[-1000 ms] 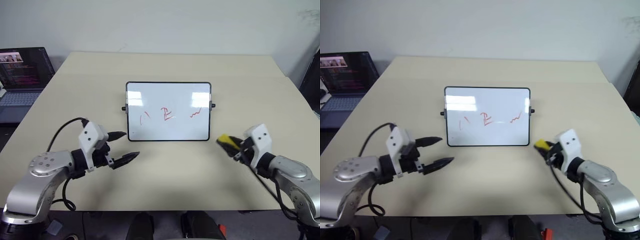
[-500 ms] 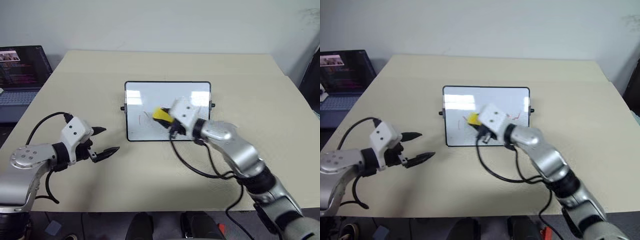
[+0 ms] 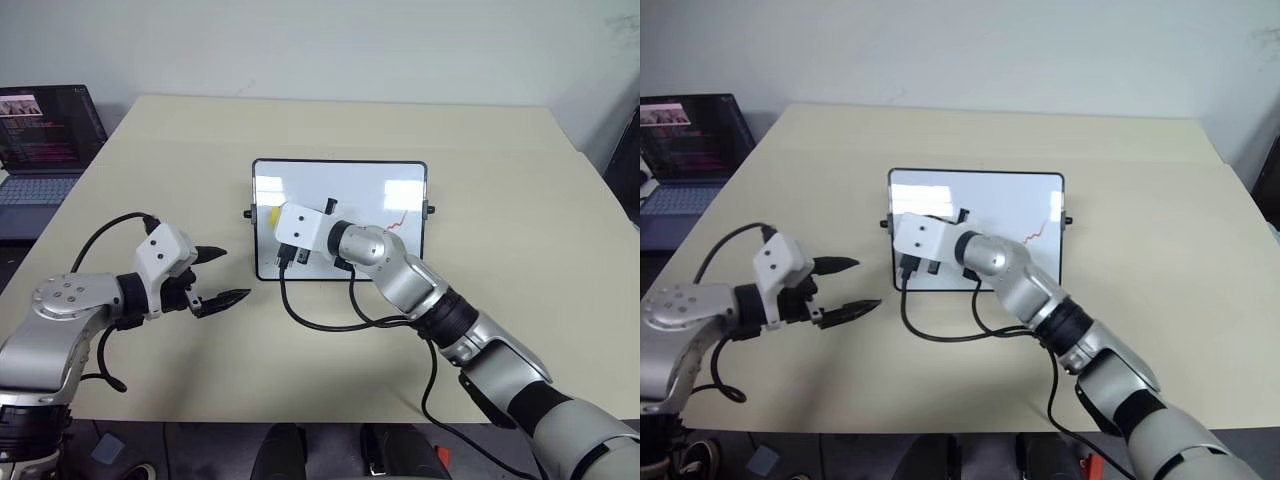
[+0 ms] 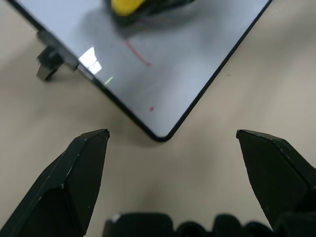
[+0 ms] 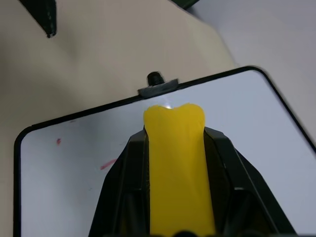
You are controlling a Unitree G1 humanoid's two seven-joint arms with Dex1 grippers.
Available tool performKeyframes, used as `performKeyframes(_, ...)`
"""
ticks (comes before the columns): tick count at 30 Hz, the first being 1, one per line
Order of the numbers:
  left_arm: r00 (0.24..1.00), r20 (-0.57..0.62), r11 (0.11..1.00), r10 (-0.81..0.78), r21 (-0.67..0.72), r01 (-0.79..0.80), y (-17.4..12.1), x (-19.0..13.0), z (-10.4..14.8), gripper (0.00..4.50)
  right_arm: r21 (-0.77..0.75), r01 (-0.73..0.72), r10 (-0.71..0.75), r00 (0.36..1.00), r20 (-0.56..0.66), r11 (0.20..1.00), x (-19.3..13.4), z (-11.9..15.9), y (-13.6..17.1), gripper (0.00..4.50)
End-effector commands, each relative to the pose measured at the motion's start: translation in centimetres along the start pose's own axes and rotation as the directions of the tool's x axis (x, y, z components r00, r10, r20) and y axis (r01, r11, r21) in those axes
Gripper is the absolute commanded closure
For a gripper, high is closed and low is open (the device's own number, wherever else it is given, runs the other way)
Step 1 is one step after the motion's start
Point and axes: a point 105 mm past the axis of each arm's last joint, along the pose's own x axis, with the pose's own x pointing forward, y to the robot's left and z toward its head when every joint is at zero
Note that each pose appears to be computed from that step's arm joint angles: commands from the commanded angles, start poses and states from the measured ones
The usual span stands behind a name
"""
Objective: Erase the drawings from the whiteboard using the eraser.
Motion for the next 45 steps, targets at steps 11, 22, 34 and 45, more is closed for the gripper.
performKeyframes(11,1.000,-0.011,0.999,-0.027,0.020,0.027,-0.3,-0.3,-0.1,0.00,-0.107,-0.001,-0.003,0.999,-0.037,0.994,0.7,-0.7,-1.4,3.38)
performKeyframes(22,0.999,-0.022,0.999,-0.035,0.013,0.036,-0.6,-0.3,-0.5,0.00,-0.105,-0.246,0.231,0.964,-0.133,0.964,0.0,-3.0,2.7,3.38)
performKeyframes(34,0.999,-0.012,0.998,-0.051,0.021,0.051,-0.7,0.2,-0.2,0.00,-0.124,-0.143,0.121,0.978,-0.173,0.982,-0.3,-4.2,-0.2,3.38)
performKeyframes(45,0.997,0.003,0.997,-0.075,0.022,0.075,-1.1,0.8,-0.1,0.00,-0.146,0.057,-0.073,0.992,-0.108,0.988,-0.5,-2.6,-4.2,3.38)
